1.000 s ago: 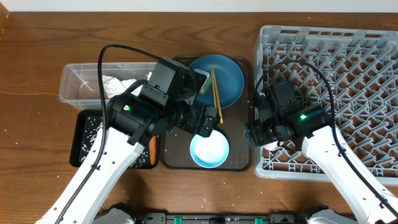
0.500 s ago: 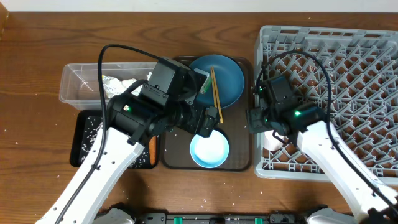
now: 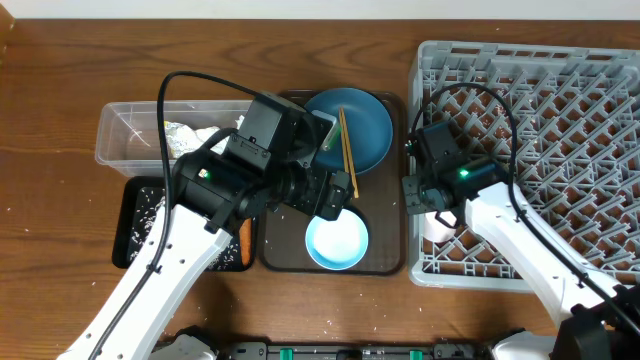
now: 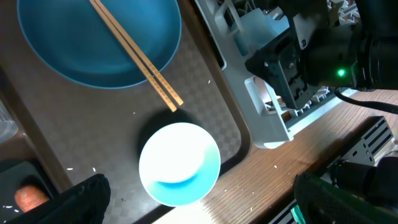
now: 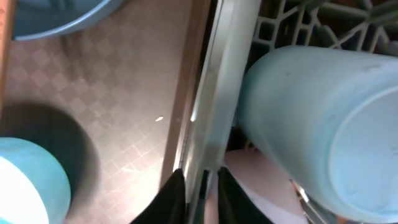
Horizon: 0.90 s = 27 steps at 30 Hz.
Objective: Sort waste into correct bins and load items into the dishwasher rack
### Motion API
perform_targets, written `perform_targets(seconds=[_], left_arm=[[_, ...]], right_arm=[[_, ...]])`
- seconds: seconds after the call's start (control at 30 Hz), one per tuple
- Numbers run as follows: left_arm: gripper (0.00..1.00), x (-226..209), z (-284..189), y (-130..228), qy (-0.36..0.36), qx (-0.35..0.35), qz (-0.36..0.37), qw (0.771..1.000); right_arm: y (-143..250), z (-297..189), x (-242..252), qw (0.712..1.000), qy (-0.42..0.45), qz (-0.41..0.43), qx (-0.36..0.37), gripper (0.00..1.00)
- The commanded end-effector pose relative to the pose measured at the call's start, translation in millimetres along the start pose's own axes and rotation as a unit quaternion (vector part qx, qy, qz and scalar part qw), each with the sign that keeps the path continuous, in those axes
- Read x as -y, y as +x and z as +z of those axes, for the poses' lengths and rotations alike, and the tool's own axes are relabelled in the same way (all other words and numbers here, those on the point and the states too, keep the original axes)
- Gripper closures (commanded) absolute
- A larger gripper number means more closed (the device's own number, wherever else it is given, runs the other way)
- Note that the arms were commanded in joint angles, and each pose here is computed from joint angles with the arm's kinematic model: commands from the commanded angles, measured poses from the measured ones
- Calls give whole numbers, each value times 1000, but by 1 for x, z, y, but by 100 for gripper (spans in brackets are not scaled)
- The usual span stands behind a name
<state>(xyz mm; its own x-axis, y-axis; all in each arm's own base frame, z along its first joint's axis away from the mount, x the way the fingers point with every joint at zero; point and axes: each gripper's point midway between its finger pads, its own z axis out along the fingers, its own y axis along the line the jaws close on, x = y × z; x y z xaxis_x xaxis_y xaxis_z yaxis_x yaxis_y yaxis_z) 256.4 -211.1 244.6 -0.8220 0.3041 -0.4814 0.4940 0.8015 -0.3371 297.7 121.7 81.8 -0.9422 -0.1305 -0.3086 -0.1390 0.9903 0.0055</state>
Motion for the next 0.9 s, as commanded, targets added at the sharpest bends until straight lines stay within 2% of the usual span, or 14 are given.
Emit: perform_targets(seconds=[0.0, 0.5, 0.87], left_arm=[[3, -2, 1, 1, -5, -1, 3, 1000], [4, -2, 1, 1, -5, -2, 3, 1000], [4, -2, 1, 1, -5, -1, 3, 1000]], right_arm=[[5, 1, 13, 999, 41, -4, -4, 85], [11, 0, 39, 996, 74, 35, -20, 87], [9, 0, 40, 996, 75, 34, -17, 86]])
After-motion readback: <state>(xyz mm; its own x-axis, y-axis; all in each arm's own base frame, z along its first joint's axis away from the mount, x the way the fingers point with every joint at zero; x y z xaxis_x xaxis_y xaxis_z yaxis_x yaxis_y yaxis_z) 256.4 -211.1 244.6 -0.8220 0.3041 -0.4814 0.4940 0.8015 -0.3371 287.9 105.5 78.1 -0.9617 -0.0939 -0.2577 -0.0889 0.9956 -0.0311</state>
